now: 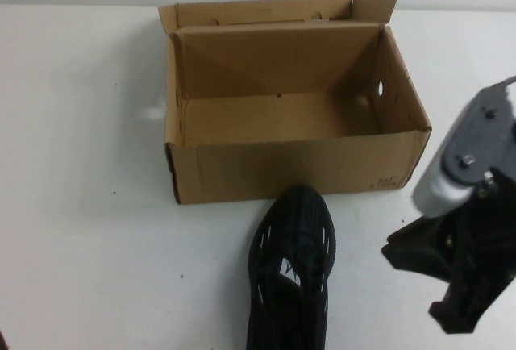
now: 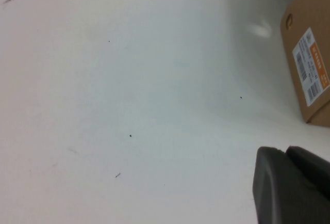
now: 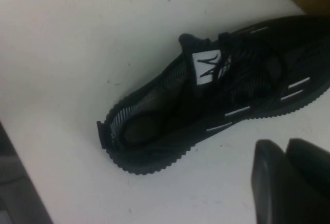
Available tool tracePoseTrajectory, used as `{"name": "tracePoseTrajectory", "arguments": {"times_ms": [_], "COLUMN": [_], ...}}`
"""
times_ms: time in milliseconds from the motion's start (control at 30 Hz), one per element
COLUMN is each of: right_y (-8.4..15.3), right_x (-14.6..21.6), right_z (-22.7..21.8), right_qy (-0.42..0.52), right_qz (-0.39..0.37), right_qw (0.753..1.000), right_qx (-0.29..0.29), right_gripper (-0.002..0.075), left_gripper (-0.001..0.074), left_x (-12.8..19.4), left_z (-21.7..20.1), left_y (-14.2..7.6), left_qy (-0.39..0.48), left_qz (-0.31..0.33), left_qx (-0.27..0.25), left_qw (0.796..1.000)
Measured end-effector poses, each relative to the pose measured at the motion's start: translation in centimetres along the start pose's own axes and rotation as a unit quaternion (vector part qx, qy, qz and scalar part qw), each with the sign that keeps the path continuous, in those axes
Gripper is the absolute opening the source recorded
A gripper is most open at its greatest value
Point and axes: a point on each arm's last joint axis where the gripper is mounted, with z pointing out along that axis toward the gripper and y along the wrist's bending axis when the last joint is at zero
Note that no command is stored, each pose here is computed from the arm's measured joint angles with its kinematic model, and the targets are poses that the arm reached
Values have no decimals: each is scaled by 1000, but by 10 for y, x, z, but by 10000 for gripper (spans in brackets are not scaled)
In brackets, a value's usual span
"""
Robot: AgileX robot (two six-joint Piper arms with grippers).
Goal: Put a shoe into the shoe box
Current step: Pick up the shoe from the table
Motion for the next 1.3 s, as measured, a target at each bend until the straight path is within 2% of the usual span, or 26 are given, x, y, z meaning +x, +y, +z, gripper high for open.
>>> {"name": "tracePoseTrajectory", "arguments": {"times_ms": [167,433,567,1000,1133,1233,1300], "right_y": [8,9,5,-2,-5,-10,-12], "right_x": [-7,-17,-19,-18,-18,-17,-17], "right_z": [33,73,92,138,149,158,162], "right_qy": [34,41,63,97,95,95,97], "right_qz": [-69,-108,-104,-98,-100,-114,-125], "right_qw": [997,993,993,990,990,989,987], "right_qx": [2,14,9,5,12,25,32], "right_gripper": [101,439,499,513,497,402,260], "left_gripper": [-1,-1,-1,-1,-1,-1,-1], "left_x": [0,0,1,2,2,3,3], "left_z": [0,0,0,0,0,0,0], "left_y": [0,0,0,1,1,1,1], "left_qy": [1,3,4,11,13,16,18], "left_qz": [0,1,1,1,1,2,5], "left_qx": [0,-1,-2,-4,-4,-5,-6], "left_qw": [1000,1000,1000,1000,1000,1000,1000]}}
